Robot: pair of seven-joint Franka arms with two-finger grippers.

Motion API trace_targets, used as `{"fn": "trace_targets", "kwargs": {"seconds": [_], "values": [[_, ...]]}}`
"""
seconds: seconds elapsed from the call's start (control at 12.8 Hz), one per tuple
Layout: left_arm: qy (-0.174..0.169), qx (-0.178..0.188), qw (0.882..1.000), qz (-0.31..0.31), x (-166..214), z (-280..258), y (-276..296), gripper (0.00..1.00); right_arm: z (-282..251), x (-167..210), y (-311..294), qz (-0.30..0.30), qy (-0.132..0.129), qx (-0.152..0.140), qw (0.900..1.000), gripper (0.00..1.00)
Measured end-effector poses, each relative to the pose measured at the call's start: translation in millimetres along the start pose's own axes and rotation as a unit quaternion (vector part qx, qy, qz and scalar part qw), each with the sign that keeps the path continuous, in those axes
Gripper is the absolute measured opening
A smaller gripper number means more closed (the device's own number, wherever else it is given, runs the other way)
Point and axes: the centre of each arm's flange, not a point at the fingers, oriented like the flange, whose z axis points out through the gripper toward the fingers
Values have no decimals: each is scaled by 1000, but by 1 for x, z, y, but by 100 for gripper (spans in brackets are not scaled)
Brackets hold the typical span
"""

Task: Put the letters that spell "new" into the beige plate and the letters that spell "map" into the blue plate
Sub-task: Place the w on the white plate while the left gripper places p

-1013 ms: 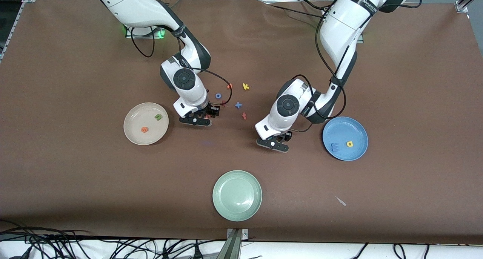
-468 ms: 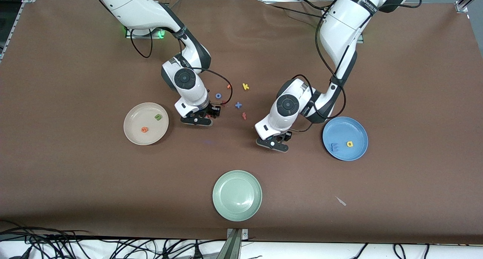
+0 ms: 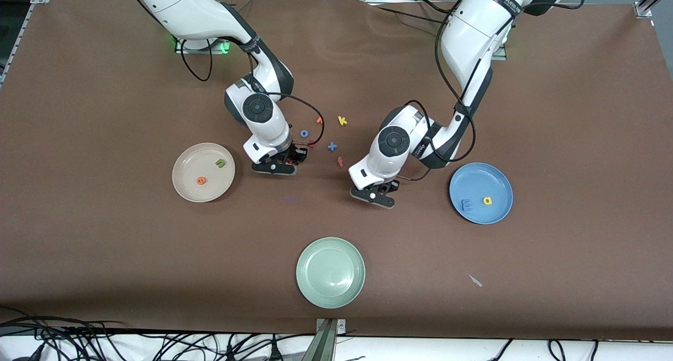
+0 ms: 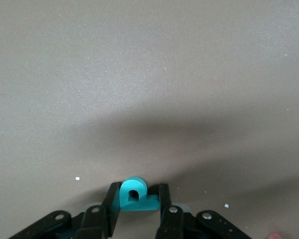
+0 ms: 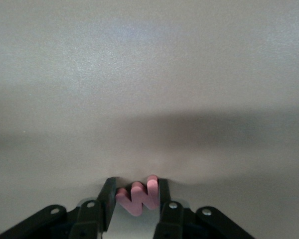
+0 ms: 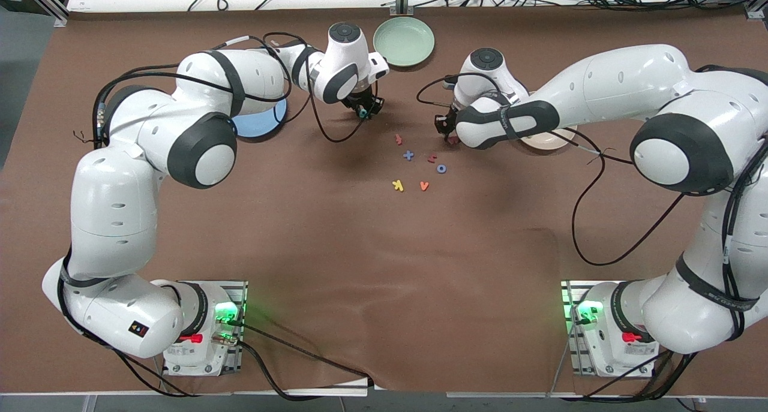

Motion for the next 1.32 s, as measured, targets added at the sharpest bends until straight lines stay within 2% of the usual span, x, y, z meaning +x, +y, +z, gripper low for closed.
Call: {"fn": "trace_targets", "kwargs": {"seconds": [0.23, 0.39, 0.55, 0.7, 0.86, 1.01, 1.17, 1.32], "values": [[-1, 1, 1000, -2, 1, -2, -2, 36, -8, 14, 17, -18, -2, -19, 1000, 39], [4, 5, 1000, -10, 8, -12, -14, 36, -36, 38, 47, -45, -11, -39, 998, 39], [-4, 13, 1000, -26, 16, -34, -40, 36, -76, 65, 95, -90, -31, -60, 994, 39], [-29, 25, 999, -20, 19, -63, -69, 36, -113, 86, 154, -133, -48, -78, 987, 39], [-52, 34, 998, 4, 20, -88, -108, 36, -125, 86, 204, -150, -58, -87, 983, 39], [-67, 58, 995, 39, 17, -97, -149, 36, -120, 69, 219, -153, -68, -90, 982, 39], [-82, 88, 991, 65, 8, -90, -174, 36, -120, 60, 217, -156, -69, -90, 981, 54], [-98, 98, 987, 80, -3, -81, -200, 36, -130, 60, 216, -157, -62, -88, 982, 76]]}}
